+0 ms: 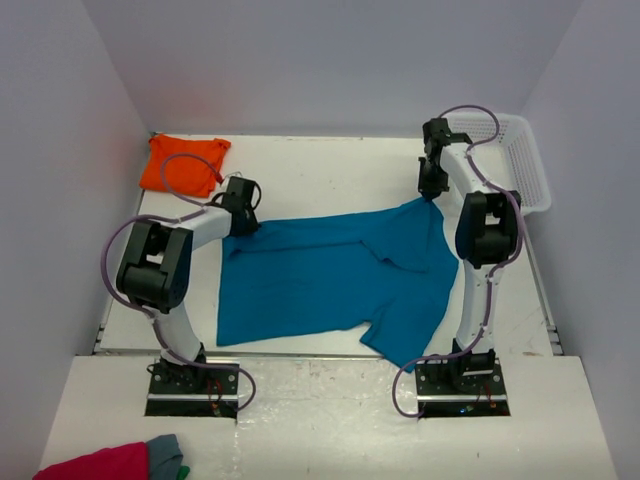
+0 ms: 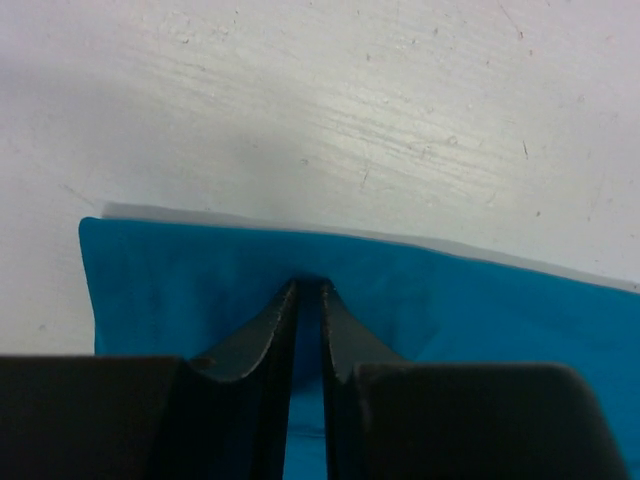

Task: Fold and stack the t-shirts
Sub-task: Fold the flattened tshirt in 1/3 of the way

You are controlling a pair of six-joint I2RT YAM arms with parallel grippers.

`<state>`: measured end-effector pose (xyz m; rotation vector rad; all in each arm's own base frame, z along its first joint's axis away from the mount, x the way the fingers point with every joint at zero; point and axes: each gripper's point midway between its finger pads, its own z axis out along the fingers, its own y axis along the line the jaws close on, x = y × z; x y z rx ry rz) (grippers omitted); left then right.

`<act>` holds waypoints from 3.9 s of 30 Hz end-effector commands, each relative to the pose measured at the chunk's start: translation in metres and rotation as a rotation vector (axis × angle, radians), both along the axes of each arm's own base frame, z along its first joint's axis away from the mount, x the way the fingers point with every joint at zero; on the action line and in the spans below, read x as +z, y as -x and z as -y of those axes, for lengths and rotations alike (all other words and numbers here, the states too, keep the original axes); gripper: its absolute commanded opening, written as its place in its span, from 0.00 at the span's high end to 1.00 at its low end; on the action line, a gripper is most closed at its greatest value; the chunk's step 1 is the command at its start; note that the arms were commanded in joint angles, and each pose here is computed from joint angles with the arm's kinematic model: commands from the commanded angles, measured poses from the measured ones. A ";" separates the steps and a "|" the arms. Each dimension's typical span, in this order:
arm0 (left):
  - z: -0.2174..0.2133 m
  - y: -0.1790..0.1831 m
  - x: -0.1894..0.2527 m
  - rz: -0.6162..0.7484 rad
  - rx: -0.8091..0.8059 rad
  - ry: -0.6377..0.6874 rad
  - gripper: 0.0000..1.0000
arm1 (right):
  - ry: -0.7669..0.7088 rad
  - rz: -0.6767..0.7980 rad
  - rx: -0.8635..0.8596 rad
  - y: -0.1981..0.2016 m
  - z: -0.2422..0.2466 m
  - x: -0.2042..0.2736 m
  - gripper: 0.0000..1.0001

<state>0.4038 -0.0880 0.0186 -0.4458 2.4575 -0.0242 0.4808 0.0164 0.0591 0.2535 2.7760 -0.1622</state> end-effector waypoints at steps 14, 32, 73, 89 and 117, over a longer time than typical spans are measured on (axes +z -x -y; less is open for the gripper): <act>-0.039 0.004 -0.011 -0.036 0.104 -0.038 0.85 | 0.106 -0.046 -0.095 0.000 0.030 0.000 1.00; -0.042 0.017 0.103 0.257 0.181 -0.114 0.30 | 0.112 0.239 -0.014 -0.006 -0.018 0.094 0.56; -0.065 0.095 0.027 0.201 0.403 0.701 0.60 | -0.025 0.401 0.182 0.082 -0.098 0.145 0.55; -0.067 0.086 0.014 0.188 0.439 0.780 0.70 | -0.006 0.385 0.198 0.082 -0.102 0.140 0.55; -0.067 0.070 0.050 0.278 0.403 0.861 0.71 | 0.007 0.346 0.234 0.082 -0.114 0.128 0.55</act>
